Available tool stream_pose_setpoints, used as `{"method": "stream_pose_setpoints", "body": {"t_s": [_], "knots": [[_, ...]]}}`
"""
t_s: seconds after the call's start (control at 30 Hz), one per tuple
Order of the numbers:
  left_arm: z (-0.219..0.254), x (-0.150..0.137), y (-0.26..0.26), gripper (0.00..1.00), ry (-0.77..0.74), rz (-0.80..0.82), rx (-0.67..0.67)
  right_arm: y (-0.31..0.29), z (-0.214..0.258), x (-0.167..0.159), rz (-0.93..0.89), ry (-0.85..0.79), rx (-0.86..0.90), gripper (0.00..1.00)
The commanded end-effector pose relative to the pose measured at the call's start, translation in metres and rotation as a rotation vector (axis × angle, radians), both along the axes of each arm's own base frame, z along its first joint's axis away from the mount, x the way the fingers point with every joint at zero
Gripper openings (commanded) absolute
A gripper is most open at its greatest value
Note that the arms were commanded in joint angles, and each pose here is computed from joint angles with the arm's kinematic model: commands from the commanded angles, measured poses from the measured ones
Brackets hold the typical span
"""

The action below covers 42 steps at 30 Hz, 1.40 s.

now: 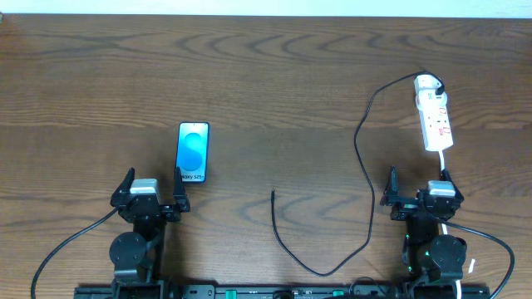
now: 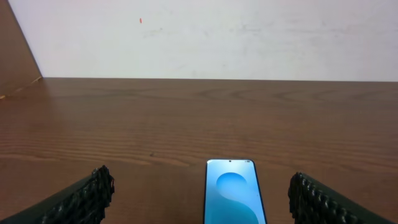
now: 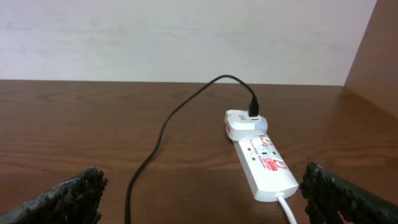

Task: Plug charger to phone and switch on socket
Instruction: 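Move the left gripper forward over the Galaxy S25+ phone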

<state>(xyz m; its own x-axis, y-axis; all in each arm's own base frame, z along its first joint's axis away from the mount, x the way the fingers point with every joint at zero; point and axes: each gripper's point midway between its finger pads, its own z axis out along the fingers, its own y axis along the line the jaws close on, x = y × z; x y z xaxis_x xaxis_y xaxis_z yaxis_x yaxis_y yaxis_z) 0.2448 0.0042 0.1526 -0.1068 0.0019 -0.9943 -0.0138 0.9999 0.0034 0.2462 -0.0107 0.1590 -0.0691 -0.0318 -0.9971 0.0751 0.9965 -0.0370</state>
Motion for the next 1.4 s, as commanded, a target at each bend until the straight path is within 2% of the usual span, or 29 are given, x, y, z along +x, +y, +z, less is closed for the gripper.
{"method": "stream_pose_setpoints", "body": {"t_s": [0.0,0.3,0.8,1.07,1.37], "knots": [[-0.015,-0.001,-0.001,0.92,0.045,-0.008,-0.012,-0.003,0.000,-0.001,-0.015,-0.004,0.014,0.99],[-0.013,0.000,0.000,0.92,0.036,-0.001,-0.011,-0.003,0.000,0.000,-0.015,-0.004,0.014,0.99],[0.042,-0.006,-0.008,0.92,-0.018,-0.045,-0.013,-0.003,0.000,-0.001,-0.015,-0.005,0.014,0.99],[0.071,0.013,-0.007,0.92,0.095,-0.045,-0.019,-0.003,0.000,0.000,-0.015,-0.004,0.014,0.99],[0.066,0.051,-0.006,0.92,0.419,-0.042,-0.036,-0.003,0.000,0.000,-0.015,-0.004,0.014,0.99]]}}
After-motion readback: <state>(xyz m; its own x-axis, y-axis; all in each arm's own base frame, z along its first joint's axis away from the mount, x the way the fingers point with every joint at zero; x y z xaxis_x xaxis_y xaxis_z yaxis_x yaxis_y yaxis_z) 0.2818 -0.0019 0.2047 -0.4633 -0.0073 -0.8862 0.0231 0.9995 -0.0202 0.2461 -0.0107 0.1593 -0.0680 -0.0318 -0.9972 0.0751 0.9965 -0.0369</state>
